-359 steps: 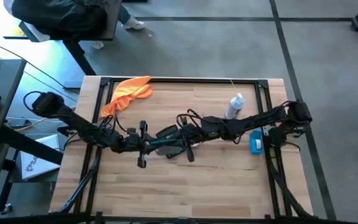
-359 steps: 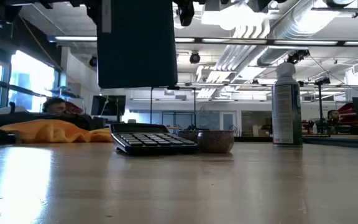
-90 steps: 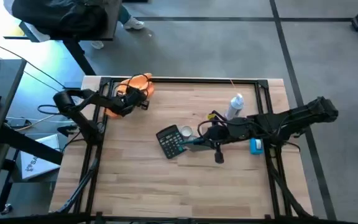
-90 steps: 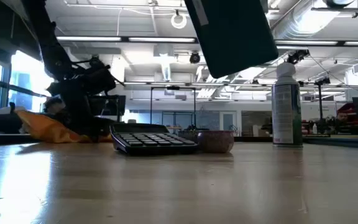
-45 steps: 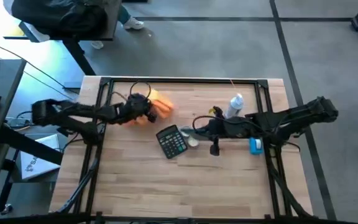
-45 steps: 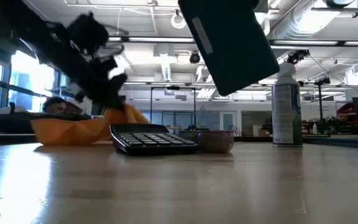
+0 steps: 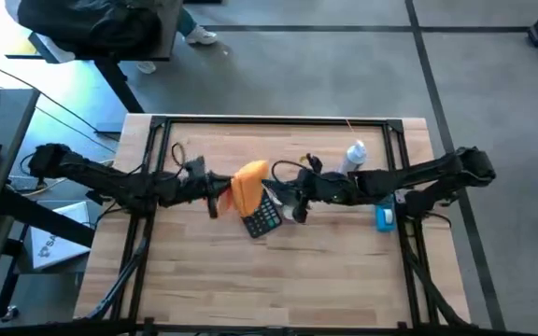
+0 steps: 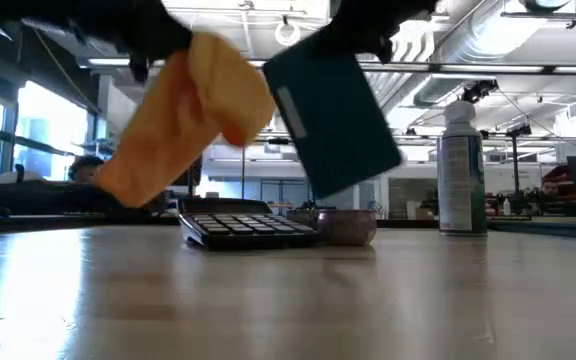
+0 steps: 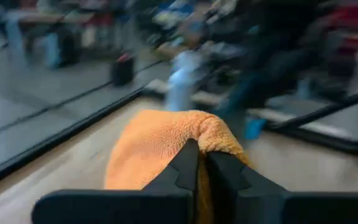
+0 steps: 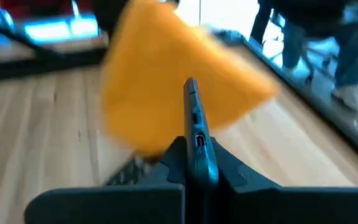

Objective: Apply microfiber cloth
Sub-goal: Wipe the back of the black tablet with the yellow microfiber cloth

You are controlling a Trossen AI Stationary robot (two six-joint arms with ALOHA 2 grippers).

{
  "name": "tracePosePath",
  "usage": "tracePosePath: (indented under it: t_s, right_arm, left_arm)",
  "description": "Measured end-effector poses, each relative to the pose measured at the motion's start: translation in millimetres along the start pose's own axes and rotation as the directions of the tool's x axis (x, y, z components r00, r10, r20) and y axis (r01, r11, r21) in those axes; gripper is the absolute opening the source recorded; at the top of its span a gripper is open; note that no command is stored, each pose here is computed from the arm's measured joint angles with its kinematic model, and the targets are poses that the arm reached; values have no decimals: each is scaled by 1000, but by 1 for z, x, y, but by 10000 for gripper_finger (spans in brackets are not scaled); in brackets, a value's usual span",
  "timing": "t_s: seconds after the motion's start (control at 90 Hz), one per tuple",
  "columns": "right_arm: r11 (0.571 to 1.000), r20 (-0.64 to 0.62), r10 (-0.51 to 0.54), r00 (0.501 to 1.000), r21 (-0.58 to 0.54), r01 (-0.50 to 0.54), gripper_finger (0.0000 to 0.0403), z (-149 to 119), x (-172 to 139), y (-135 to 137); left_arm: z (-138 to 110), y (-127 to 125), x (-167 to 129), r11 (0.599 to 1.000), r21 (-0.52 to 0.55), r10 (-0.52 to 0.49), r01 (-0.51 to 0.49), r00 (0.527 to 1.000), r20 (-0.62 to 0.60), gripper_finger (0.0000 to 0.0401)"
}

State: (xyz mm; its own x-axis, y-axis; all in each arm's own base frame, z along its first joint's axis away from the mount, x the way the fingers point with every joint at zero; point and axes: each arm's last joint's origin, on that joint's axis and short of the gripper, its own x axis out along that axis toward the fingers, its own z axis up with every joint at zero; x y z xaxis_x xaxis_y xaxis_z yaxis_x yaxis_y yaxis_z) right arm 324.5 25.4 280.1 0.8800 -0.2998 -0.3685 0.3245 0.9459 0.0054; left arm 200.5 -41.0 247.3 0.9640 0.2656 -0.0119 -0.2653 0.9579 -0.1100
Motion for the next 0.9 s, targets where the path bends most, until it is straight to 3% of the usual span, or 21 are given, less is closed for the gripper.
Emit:
tracePosePath:
  t_s: [0.156, 0.322, 0.4, 0.578, 0.711, 0.9]
  right_arm:
    - [997, 92, 15, 996, 68, -21, 0, 6, 12, -2]
    - [992, 124, 29, 992, 116, -44, 0, 0, 29, 2]
    - [989, 150, 28, 988, 142, -49, 0, -3, 37, 4]
    - [968, 311, 98, 945, 191, -164, 0, 7, 43, 9]
    - [960, 344, 142, 928, 182, -214, 0, 10, 42, 12]
    - [962, 323, 142, 936, 178, -208, 0, 8, 43, 14]
  left_arm:
    - [5, -19, -7, 997, 66, -39, 34, 996, 84, 0]
    - [17, -33, -18, 980, 109, -184, 165, 963, 197, 0]
    - [19, -37, -21, 974, 143, -202, 175, 956, 212, 0]
    - [13, -34, -19, 989, 142, 19, -45, 984, 178, 0]
    - [6, -30, -14, 954, 163, 228, -251, 962, 147, 0]
    - [0, -25, -3, 951, 184, 225, -248, 965, 135, 0]
